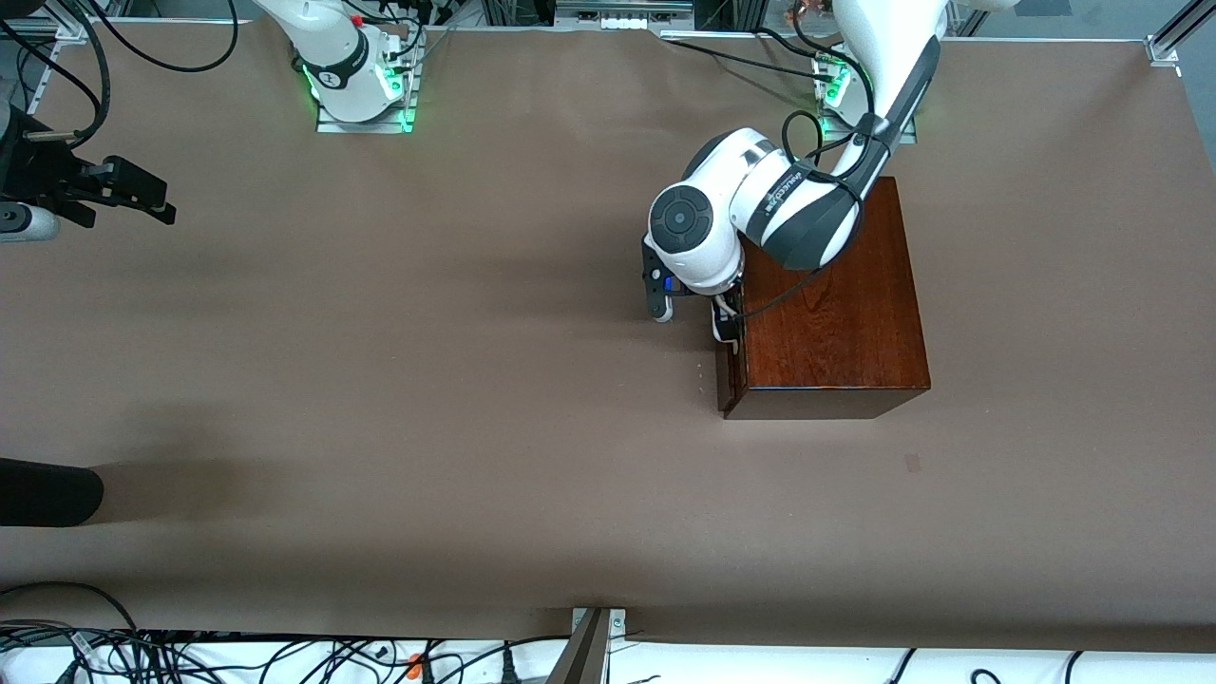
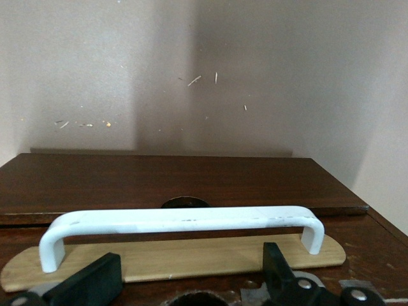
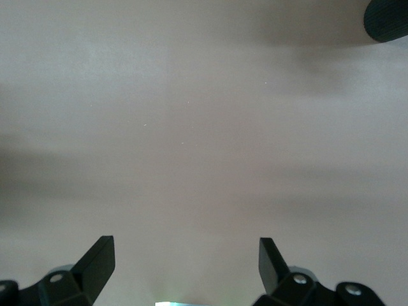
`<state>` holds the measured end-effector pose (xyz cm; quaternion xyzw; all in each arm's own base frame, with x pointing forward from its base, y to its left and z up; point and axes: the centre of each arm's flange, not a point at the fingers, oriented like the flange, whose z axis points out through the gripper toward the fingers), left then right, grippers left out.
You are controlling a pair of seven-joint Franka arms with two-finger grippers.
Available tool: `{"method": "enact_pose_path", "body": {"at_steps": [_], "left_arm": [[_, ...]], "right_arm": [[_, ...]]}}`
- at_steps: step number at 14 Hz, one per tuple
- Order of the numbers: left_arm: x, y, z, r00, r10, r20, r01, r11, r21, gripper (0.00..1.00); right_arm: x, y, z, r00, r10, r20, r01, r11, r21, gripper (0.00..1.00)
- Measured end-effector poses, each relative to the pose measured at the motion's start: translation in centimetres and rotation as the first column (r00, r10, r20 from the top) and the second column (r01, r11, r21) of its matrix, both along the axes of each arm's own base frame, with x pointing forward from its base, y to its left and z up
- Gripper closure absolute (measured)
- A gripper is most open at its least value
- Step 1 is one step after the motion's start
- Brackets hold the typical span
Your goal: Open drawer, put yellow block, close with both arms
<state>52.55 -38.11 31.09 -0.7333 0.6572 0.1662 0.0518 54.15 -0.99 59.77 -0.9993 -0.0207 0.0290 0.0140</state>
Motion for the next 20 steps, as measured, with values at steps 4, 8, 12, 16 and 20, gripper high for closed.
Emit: {"method": "enact_pose_path", "body": {"at_steps": [4, 8, 12, 16, 20], "left_arm": [[2.2, -1.0, 5.2, 0.962, 0.238, 0.132, -0.229, 0.97, -0.079, 0.0], [3.8, 0.1, 14.5, 0.872, 0.438, 0.22, -0.404, 0.896, -0.184, 0.0], [4.2, 5.5, 23.1, 0.739, 0.632, 0.233, -0.601, 0.775, -0.197, 0.0], [6.6, 13.7, 27.7, 0.562, 0.798, 0.219, -0.774, 0.6, -0.202, 0.0], [8.7, 22.6, 29.5, 0.414, 0.893, 0.177, -0.866, 0.446, -0.225, 0.0]], "right_arm": [[0.0, -0.1, 0.0, 1.0, -0.002, -0.001, 0.002, 1.0, 0.0, 0.0], [0.0, -0.1, 0.0, 1.0, -0.002, 0.0, 0.002, 1.0, 0.0, 0.0], [0.0, 0.0, 0.0, 1.0, -0.001, 0.0, 0.001, 1.0, 0.0, 0.0], [0.0, 0.0, 0.0, 1.0, -0.001, 0.0, 0.001, 1.0, 0.0, 0.0], [0.0, 0.0, 0.0, 1.0, -0.001, 0.0, 0.001, 1.0, 0.0, 0.0]]}}
